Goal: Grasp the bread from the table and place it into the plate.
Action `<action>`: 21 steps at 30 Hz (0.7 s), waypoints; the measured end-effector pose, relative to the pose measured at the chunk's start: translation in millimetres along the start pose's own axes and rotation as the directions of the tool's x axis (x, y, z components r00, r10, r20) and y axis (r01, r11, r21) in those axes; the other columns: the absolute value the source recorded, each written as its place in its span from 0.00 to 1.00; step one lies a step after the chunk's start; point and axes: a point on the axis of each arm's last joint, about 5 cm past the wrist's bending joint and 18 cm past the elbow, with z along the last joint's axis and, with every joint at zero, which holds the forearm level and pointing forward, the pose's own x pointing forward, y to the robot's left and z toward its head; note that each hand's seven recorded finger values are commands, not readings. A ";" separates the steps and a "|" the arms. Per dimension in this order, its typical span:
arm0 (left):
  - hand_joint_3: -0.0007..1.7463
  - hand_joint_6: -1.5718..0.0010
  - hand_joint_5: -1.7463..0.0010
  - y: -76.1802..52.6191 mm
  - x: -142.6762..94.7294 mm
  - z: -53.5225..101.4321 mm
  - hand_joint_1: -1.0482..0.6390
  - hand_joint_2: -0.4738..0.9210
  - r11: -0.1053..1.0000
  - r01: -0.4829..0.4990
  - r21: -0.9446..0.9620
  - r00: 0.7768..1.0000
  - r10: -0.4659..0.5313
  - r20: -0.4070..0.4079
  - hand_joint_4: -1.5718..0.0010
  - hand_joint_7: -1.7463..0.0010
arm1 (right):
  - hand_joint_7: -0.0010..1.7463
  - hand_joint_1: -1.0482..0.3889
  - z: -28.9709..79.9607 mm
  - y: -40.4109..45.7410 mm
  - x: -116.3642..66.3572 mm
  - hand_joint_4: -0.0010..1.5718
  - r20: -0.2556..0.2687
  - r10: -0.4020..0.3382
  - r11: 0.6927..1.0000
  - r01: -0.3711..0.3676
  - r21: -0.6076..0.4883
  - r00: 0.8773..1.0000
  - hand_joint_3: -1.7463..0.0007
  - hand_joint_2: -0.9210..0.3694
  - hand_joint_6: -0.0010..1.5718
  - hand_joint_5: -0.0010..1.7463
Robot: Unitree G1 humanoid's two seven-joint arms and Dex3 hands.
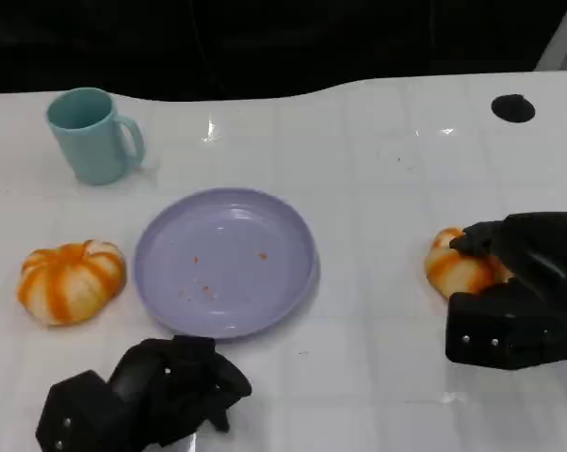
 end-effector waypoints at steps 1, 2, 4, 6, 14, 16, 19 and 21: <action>0.00 0.21 0.19 0.0 -0.2 0.1 0.03 0.99 1.000 0.000 0.000 1.000 0.000 0.000 0.37 0.57 | 0.79 0.69 0.0 0.7 -0.4 0.51 0.006 -0.015 1.000 0.015 0.002 1.000 0.94 0.00 0.51 1.00; 0.00 0.21 0.19 0.0 -0.2 0.2 0.03 0.99 1.000 0.000 0.000 1.000 0.000 0.000 0.37 0.57 | 0.84 0.70 0.1 1.2 -0.7 0.52 0.011 -0.030 1.000 0.030 0.004 0.999 0.94 0.01 0.47 1.00; 0.00 0.21 0.19 0.0 -0.1 0.4 0.04 0.98 1.000 0.000 -0.001 1.000 0.000 -0.003 0.37 0.57 | 0.81 0.71 0.3 2.1 -1.3 0.53 0.020 -0.061 0.998 0.061 0.008 0.998 0.95 0.02 0.48 1.00; 0.00 0.21 0.19 0.1 0.1 0.6 0.04 0.99 1.000 0.000 -0.001 1.000 0.000 -0.003 0.37 0.57 | 0.81 0.71 0.8 4.5 -2.2 0.54 0.033 -0.108 0.994 0.107 0.020 0.994 0.95 0.03 0.49 1.00; 0.00 0.22 0.19 0.2 0.4 0.9 0.04 0.99 1.000 0.001 0.000 1.000 -0.001 -0.007 0.37 0.57 | 0.87 0.76 7.5 13.1 -4.9 0.59 0.084 -0.258 0.963 0.249 0.102 0.962 0.49 0.34 0.54 1.00; 0.00 0.22 0.18 0.2 0.4 0.9 0.04 0.99 1.000 0.001 0.000 1.000 -0.001 -0.007 0.37 0.57 | 0.87 0.75 9.9 14.1 -5.5 0.60 0.113 -0.306 0.947 0.291 0.133 0.945 0.38 0.41 0.54 1.00; 0.00 0.21 0.19 0.1 0.4 0.9 0.04 0.98 1.000 0.001 -0.001 1.000 -0.001 -0.007 0.37 0.57 | 0.87 0.77 12.5 14.3 -6.5 0.60 0.139 -0.350 0.931 0.328 0.160 0.926 0.31 0.46 0.54 1.00; 0.00 0.21 0.19 0.1 0.5 0.9 0.04 0.99 1.000 0.001 -0.001 1.000 -0.001 -0.006 0.37 0.57 | 0.88 0.78 14.7 14.6 -7.9 0.61 0.148 -0.364 0.924 0.337 0.182 0.920 0.30 0.47 0.54 1.00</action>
